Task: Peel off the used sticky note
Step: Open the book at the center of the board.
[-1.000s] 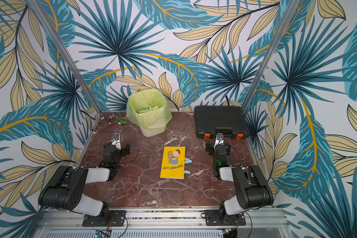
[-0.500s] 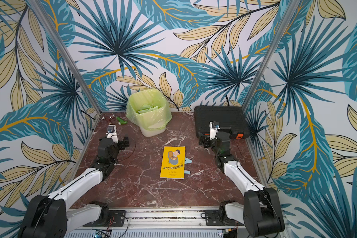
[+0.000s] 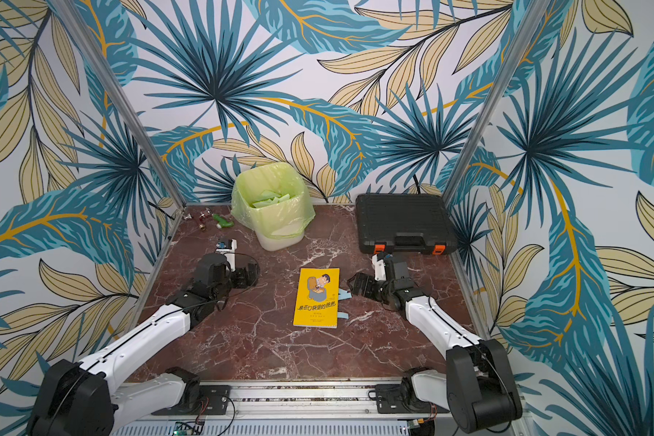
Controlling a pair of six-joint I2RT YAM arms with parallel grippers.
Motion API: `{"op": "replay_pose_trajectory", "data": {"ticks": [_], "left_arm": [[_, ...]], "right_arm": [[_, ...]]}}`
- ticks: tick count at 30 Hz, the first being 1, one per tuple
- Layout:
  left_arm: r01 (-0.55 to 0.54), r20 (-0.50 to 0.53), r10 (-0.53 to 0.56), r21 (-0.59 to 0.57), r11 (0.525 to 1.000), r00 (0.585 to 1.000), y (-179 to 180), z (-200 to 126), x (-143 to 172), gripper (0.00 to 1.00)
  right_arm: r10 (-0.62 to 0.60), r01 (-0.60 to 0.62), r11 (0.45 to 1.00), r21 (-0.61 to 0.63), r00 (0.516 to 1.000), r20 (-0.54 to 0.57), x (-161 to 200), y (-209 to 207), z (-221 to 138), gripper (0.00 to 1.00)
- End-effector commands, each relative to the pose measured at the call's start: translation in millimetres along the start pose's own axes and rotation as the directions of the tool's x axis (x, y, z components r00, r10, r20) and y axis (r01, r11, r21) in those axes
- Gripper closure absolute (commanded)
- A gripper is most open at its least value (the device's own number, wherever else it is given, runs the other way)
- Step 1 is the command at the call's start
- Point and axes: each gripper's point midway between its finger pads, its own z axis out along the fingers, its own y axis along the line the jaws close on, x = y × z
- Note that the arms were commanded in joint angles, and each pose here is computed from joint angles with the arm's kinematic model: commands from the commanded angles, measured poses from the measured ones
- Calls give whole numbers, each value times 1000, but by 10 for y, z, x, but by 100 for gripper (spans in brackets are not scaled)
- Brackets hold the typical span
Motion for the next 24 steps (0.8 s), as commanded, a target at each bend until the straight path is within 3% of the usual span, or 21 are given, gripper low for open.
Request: {"op": "replay_pose_trajectory", "data": {"ticks": [1, 9, 19, 24], "left_arm": [[63, -106, -53, 94, 994, 993, -253, -5, 143, 0], [65, -250, -18, 181, 981, 968, -619, 25, 436, 0], [59, -303, -1, 182, 982, 953, -735, 81, 631, 0], [49, -315, 10, 176, 983, 949, -757, 102, 662, 0]], "right_arm": [[63, -67, 997, -44, 993, -99, 339, 63, -9, 12], [90, -112, 990, -89, 971, -220, 777, 43, 146, 42], [124, -158, 980, -121, 960, -251, 912, 22, 348, 43], [124, -162, 978, -129, 958, -257, 924, 47, 409, 50]]}}
